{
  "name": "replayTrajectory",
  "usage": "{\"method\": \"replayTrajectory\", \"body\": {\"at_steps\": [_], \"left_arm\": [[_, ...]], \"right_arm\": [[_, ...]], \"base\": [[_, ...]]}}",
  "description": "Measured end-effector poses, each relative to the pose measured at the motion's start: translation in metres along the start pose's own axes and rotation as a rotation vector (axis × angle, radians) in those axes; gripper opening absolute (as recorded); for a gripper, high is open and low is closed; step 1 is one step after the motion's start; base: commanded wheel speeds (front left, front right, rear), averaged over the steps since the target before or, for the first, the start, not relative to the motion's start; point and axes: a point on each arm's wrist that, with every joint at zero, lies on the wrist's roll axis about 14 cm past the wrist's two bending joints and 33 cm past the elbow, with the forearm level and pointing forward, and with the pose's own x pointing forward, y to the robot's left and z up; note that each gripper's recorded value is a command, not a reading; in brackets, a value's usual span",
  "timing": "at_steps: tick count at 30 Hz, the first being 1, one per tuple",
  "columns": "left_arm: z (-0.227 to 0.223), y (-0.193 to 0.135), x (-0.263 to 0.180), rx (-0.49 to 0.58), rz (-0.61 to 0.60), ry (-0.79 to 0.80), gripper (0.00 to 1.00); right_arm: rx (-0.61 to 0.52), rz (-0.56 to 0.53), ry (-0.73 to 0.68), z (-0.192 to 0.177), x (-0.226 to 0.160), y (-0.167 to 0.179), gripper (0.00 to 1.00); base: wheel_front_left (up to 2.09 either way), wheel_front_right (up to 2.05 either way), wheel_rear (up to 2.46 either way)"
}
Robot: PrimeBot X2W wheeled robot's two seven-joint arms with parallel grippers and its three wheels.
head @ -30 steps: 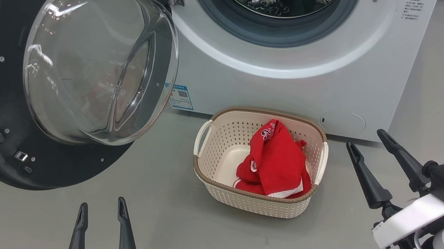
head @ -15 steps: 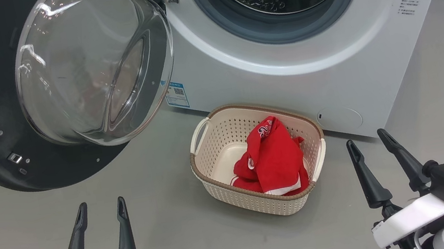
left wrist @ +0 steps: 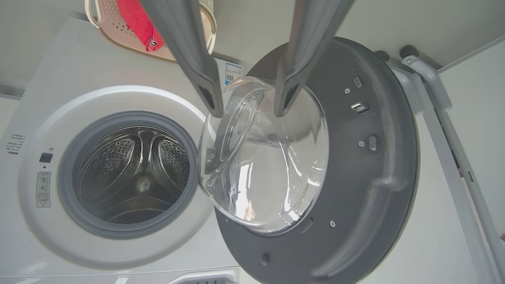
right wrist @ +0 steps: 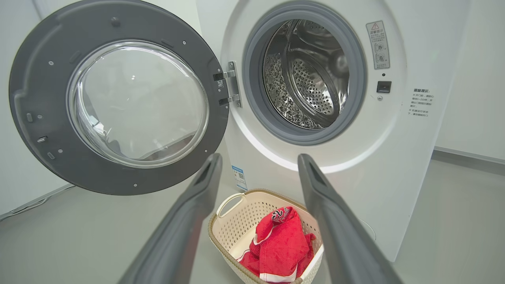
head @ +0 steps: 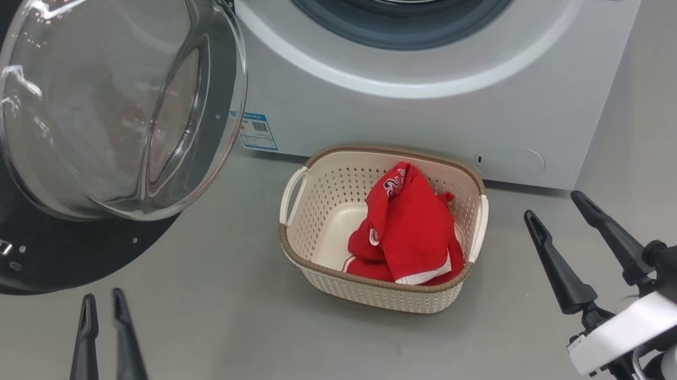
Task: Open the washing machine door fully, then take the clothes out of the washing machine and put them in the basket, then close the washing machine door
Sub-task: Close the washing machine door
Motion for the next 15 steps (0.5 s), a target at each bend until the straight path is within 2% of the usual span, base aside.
{"method": "replayTrajectory", "body": {"at_steps": [7,12,15], "left_arm": [[0.018,0.02,0.015,0.074,0.038,-0.049,0.0],[0.055,0.034,0.04,0.163,0.055,-0.154,0.0],[0.078,0.044,0.054,0.161,0.086,-0.225,0.0]], "right_arm": [[-0.008,0.002,-0.023,0.005,0.008,-0.009,1.0],[-0.017,-0.004,-0.029,0.006,0.012,-0.02,1.0],[-0.021,-0.015,-0.016,0.001,0.012,-0.029,1.0]], "base": [[0.0,0.0,0.0],[0.0,0.0,0.0],[0.0,0.0,0.0]]}}
